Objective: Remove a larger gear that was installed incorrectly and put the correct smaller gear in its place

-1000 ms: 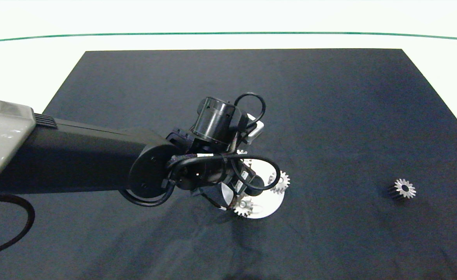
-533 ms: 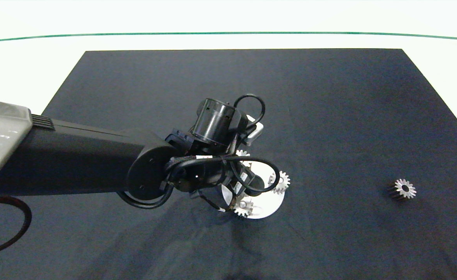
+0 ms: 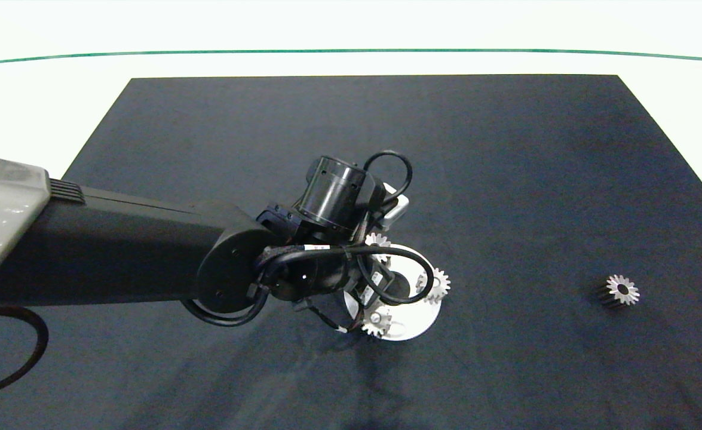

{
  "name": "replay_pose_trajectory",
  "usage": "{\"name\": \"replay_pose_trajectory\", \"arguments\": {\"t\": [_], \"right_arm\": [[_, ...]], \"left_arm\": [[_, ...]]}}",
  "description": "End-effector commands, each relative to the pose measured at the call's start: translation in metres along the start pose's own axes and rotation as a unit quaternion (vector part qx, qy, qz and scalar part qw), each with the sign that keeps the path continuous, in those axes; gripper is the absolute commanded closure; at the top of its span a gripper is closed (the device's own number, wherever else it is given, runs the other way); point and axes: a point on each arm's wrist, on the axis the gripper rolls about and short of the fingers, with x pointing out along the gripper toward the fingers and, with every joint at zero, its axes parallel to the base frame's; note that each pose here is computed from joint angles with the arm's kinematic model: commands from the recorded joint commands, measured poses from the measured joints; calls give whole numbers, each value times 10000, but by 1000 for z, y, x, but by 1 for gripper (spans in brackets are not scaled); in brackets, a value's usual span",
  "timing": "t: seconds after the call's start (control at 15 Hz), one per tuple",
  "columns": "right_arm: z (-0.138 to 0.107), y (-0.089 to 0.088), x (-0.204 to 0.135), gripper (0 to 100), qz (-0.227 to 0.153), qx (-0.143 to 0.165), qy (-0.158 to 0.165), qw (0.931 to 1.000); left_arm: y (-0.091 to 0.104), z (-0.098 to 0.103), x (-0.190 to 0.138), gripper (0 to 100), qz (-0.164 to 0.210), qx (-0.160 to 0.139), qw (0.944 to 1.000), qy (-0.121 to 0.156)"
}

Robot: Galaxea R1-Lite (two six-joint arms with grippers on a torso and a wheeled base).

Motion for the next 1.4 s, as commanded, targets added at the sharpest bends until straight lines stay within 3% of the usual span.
{"name": "replay_pose_trajectory", "arguments": {"t": [0.07, 0.87, 1.4], "right_arm": [[0, 0, -1, 0, -2, -1, -12, 10000], [2, 0, -1, 0, -2, -39, -35, 10000], [1, 0, -2, 0, -3, -45, -66, 10000]], "left_arm": [[1, 2, -2, 0, 18, -4, 10000, -44], [1, 17, 5, 0, 45, -79, 9996, -255], [6, 15, 8, 4, 106, -119, 9997, -208]]}}
